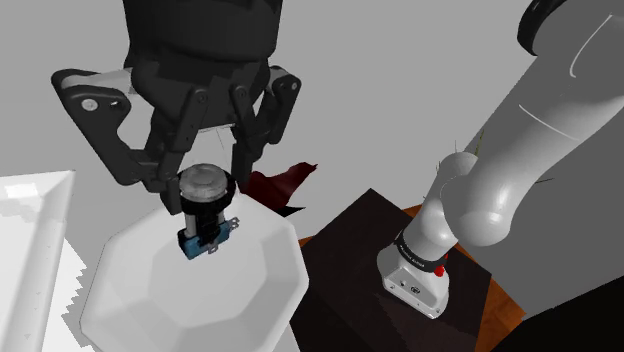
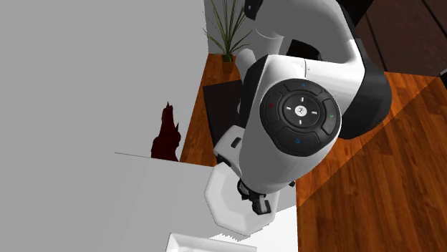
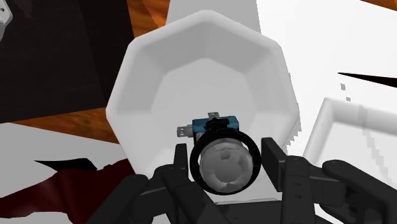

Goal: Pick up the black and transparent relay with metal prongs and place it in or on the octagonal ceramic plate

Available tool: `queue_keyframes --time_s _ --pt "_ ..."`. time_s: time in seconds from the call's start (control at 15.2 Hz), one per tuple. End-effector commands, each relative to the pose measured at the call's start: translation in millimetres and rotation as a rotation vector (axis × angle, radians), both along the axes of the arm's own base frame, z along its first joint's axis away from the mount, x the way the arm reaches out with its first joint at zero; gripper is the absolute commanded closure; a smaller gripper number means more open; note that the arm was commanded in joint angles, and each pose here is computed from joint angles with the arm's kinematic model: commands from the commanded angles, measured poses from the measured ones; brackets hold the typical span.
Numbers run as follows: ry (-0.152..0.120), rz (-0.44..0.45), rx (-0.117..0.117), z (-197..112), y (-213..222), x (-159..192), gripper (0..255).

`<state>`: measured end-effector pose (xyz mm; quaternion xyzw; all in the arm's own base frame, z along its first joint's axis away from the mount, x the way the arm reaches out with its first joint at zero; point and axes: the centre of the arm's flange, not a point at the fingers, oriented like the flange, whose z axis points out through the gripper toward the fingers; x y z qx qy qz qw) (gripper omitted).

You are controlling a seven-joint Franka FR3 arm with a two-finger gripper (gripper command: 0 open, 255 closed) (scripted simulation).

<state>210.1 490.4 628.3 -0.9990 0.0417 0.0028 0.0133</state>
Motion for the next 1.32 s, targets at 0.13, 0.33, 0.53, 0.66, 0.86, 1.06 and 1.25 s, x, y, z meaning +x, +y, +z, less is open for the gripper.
queue_keyframes --time_s 0.13,0.33,0.53,0.66,0.86,1.06,1.25 --pt "0.000 0.000 0.001 -21 1 0 255" --pt "0.000 0.000 0.001 -36 1 0 255" --pt "0.000 0.000 0.001 -49 1 0 255" --pt "0.000 0.000 0.001 -49 1 0 255" --pt "0.000 0.000 0.001 -49 1 0 255" --pt "0.000 0.000 0.001 -49 1 0 0" --pt "0.000 0.000 0.001 -49 1 0 0"
